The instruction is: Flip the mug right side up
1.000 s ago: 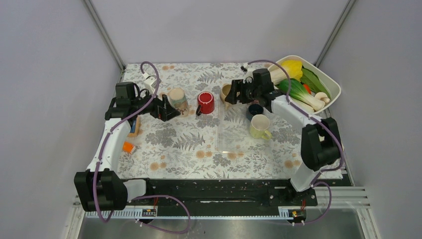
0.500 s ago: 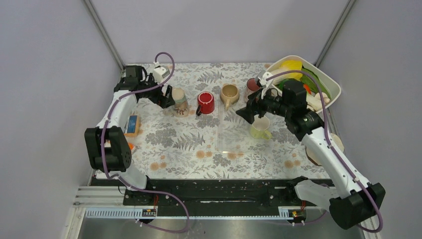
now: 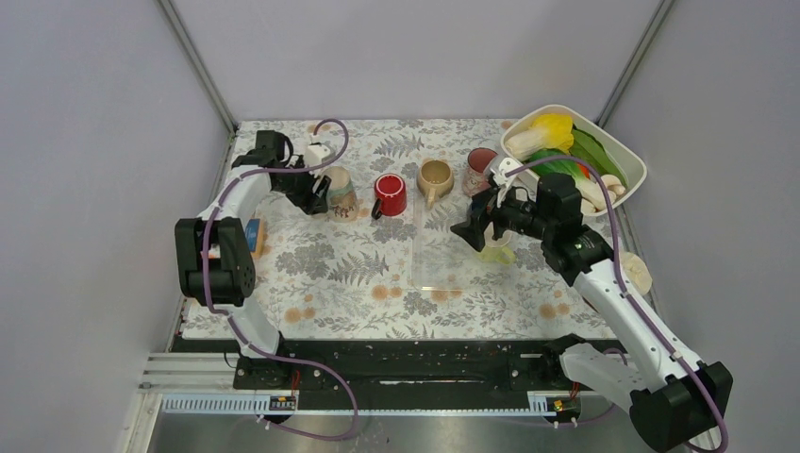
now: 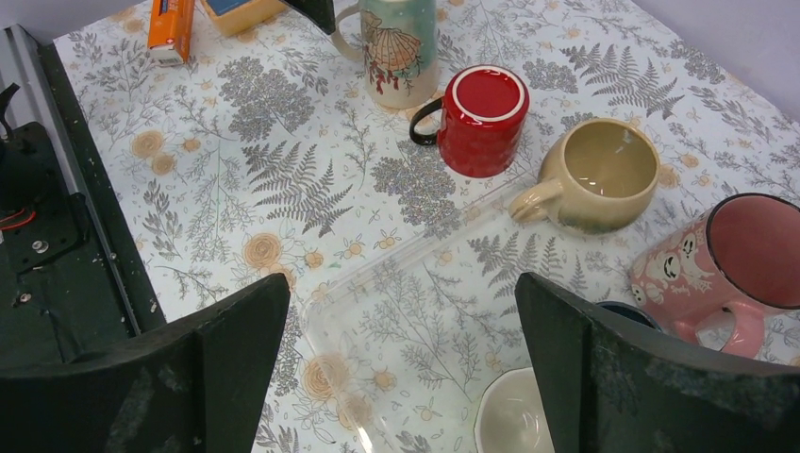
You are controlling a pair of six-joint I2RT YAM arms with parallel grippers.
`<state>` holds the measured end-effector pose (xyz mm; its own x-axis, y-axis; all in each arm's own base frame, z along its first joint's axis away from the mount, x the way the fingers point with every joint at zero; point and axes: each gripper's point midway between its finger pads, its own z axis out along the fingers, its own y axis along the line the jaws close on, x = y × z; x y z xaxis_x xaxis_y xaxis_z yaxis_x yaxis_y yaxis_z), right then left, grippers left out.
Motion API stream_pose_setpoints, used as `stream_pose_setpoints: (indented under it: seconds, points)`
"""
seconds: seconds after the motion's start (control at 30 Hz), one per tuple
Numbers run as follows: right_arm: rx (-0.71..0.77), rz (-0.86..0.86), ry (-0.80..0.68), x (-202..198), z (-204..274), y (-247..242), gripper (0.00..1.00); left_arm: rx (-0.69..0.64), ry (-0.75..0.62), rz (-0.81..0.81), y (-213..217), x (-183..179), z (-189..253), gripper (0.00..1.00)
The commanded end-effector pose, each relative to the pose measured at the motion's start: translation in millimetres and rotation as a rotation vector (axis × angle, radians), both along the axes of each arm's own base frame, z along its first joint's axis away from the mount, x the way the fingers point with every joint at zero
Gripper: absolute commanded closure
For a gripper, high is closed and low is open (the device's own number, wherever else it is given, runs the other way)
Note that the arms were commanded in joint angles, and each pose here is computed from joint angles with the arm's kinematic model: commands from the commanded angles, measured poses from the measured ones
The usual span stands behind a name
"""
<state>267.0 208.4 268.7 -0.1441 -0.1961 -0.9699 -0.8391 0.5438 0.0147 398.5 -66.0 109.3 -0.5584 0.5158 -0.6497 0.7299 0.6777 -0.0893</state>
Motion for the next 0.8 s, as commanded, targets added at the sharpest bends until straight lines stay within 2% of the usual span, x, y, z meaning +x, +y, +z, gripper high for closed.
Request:
stream_pose_setpoints:
  seconds: [0.0, 0.27, 0.4, 0.5, 0.6, 0.7, 0.77]
  points:
    - [0.019, 0.021, -0.065, 3.0, 7.9, 3.6, 0.01, 0.064, -0.077, -0.016, 3.4, 17.0, -4.8, 0.33]
    - [0.038, 0.036, -0.076, -1.6, 7.4, 2.3, 0.01, 0.107, -0.084, -0.044, -0.8, 26.5, -18.6, 0.35]
    - [0.041, 0.035, -0.073, -1.2, 3.9, 1.2, 0.01, 0.076, -0.087, -0.066, -7.1, 27.8, -16.9, 0.45]
    - [0.044, 0.033, -0.068, -0.2, 2.1, 0.5, 0.01, 0.059, -0.088, -0.080, -12.3, 26.6, -14.9, 0.56]
    - [0.044, 0.034, -0.061, 0.6, -0.1, 0.8, 0.01, 0.062, -0.089, -0.080, -15.1, 26.1, -13.3, 0.72]
    - [0.048, 0.038, -0.054, 0.6, -1.0, 2.1, 0.01, 0.060, -0.085, -0.071, -17.6, 23.7, -9.5, 0.98]
    - [0.053, 0.040, -0.050, 0.9, -0.9, 2.7, 0.01, 0.050, -0.085, -0.052, -18.7, 23.0, -3.9, 1.00]
